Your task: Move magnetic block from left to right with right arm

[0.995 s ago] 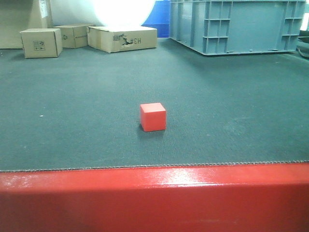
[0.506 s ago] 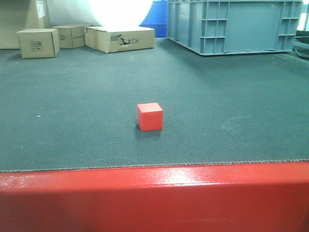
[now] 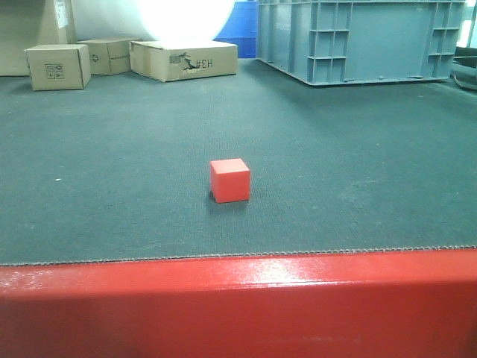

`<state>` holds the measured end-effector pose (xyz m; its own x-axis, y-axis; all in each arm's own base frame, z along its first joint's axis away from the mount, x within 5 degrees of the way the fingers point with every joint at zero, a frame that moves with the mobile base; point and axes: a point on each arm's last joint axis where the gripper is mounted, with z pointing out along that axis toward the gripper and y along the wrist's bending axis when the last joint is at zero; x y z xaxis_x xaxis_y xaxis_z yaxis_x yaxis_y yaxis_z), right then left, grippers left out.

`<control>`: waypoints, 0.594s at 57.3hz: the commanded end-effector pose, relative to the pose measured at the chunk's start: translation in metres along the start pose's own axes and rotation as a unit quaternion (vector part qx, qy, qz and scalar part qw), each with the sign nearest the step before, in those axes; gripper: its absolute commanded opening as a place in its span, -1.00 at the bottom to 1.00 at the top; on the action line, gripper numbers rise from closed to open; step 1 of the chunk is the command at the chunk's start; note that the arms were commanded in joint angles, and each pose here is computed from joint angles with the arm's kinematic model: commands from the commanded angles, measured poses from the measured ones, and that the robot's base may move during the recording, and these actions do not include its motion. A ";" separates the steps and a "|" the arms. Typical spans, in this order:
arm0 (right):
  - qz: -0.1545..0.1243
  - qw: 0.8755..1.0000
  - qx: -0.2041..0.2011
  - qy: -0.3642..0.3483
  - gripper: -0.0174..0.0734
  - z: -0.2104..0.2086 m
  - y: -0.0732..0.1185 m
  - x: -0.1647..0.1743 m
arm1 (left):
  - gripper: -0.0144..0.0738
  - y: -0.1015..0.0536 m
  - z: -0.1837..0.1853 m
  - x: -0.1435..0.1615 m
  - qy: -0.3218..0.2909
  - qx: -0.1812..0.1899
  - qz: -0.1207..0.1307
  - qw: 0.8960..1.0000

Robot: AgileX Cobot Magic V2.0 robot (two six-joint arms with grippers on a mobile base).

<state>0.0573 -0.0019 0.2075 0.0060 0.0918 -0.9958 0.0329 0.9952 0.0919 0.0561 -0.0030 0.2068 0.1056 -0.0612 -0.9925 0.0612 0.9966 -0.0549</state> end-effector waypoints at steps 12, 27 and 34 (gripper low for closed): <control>-0.011 0.999 -0.003 -0.040 -0.48 -0.002 0.000 0.004 | -0.96 0.000 -0.001 -0.006 -0.045 -0.001 -0.001 0.999; -0.011 1.000 -0.001 -0.020 -0.48 -0.002 -0.001 0.007 | -0.96 0.000 -0.001 -0.006 -0.045 -0.001 -0.001 0.999; -0.011 1.000 -0.001 -0.020 -0.48 -0.002 -0.001 0.007 | -0.96 0.000 -0.001 -0.006 -0.045 -0.001 -0.001 0.999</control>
<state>0.0566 -0.0020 0.1920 -0.0568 0.0939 -0.9940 0.0395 0.9950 0.0917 0.0561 -0.0030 0.2068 0.1056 -0.0612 -0.9925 0.0612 0.9966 -0.0549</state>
